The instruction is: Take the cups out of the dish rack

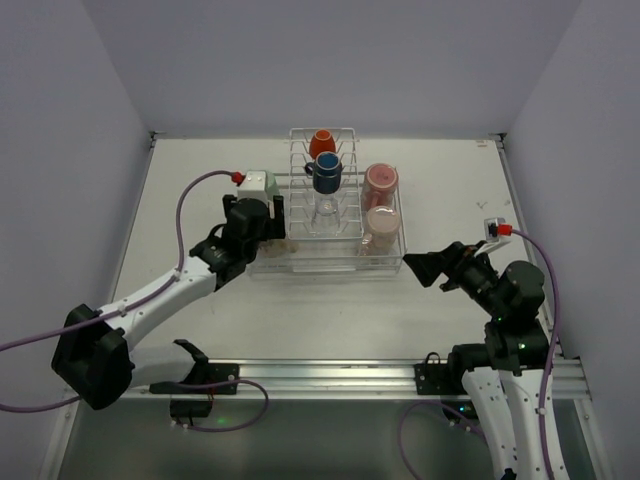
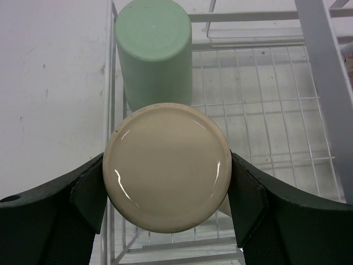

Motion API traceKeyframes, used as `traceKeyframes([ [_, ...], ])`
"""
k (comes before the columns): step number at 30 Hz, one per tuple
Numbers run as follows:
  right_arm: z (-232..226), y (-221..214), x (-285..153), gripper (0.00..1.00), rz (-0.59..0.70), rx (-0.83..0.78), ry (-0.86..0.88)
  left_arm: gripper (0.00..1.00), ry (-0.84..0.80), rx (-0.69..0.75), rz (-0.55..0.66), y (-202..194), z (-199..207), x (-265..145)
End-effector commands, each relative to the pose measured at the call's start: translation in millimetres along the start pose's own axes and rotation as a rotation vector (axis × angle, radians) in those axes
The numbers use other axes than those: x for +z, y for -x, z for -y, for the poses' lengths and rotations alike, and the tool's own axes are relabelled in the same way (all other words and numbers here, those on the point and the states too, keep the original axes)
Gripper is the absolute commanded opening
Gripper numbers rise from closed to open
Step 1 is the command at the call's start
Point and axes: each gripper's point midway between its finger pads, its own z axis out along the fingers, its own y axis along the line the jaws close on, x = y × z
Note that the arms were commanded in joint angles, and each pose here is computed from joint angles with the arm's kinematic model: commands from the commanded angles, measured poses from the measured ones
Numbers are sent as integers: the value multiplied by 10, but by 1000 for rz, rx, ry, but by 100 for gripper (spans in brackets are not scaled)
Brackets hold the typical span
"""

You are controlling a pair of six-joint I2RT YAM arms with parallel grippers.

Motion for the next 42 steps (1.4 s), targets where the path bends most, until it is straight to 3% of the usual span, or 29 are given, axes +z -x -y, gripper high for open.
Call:
traceKeyframes([
  [1, -64, -7, 17, 89, -18, 4, 35, 26, -35, -136, 258, 829, 31, -272],
  [14, -140, 59, 48, 88, -12, 18, 62, 16, 47, -149, 319, 1138, -271, -644],
  [32, -503, 266, 243, 88, -8, 54, 185, 6, 133, -245, 507, 1743, -740, -1373],
  [37, -738, 365, 334, 88, -11, 70, 263, 5, 73, -294, 561, 1922, -758, -1622],
  [42, -1113, 516, 368, 88, -9, 73, 353, 3, -127, -359, 641, 2262, -578, -2015],
])
